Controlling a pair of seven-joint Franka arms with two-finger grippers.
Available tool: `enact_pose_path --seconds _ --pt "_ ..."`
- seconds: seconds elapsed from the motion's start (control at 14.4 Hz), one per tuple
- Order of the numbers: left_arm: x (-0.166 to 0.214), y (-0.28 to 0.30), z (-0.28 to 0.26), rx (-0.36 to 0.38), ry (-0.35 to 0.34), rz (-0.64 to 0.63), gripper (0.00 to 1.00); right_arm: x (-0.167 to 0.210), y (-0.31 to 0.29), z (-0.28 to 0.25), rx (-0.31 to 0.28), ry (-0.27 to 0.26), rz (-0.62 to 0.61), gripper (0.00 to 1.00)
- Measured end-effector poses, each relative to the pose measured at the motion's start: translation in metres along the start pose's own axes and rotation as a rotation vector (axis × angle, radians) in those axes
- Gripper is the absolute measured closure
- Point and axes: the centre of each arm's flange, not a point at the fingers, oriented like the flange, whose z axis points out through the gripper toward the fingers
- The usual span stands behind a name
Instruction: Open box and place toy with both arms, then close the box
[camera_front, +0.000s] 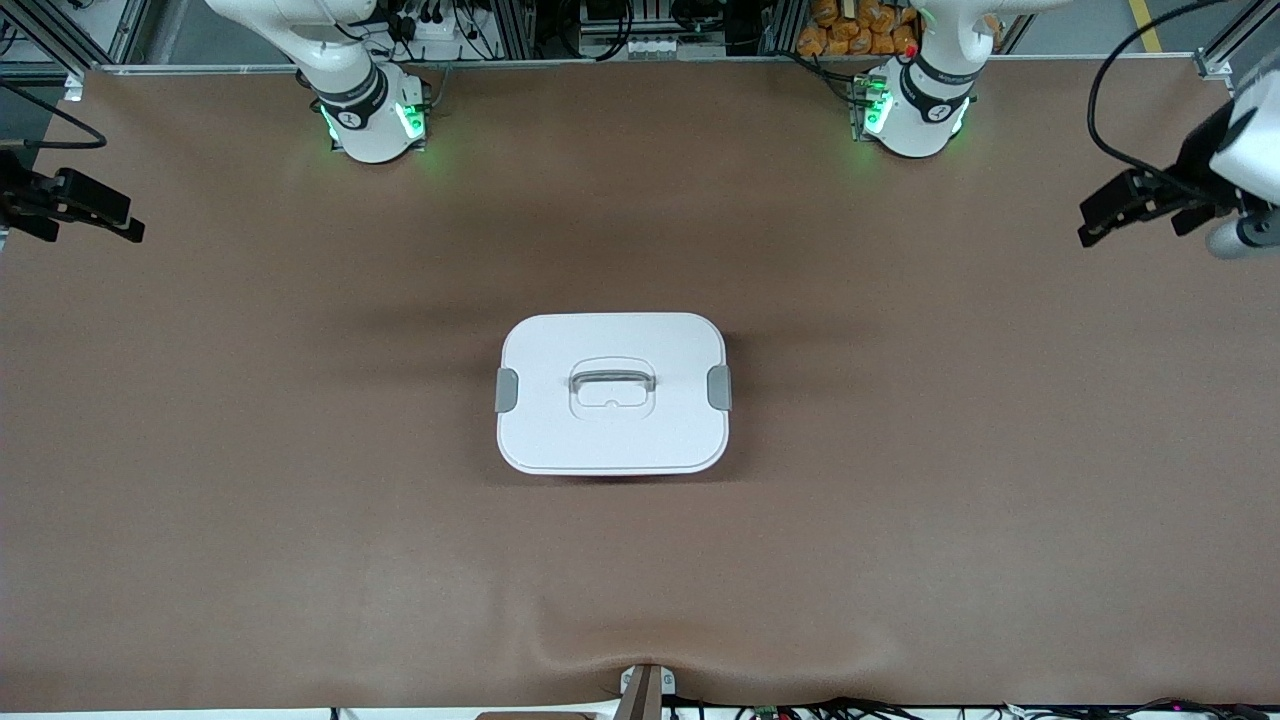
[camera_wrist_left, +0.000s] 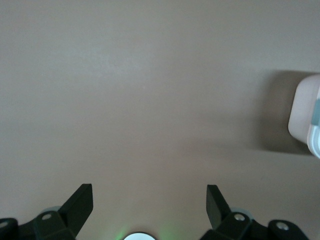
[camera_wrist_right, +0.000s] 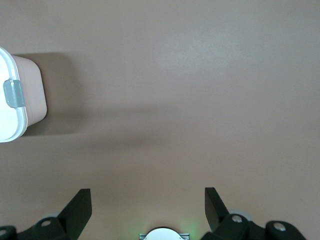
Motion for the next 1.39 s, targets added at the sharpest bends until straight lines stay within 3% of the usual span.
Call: enact_pose_path --seconds 0.28,1.39 --pt "-0.018 0.001 -0.008 0.001 0.012 0.008 0.0 0.0 0.0 0.0 0.0 0.0 0.0 0.0" --pt "-0.028 0.0 -0.012 -0.017 -0.016 0.007 0.0 0.0 0.0 0.0 0.0 0.0 0.0 0.0"
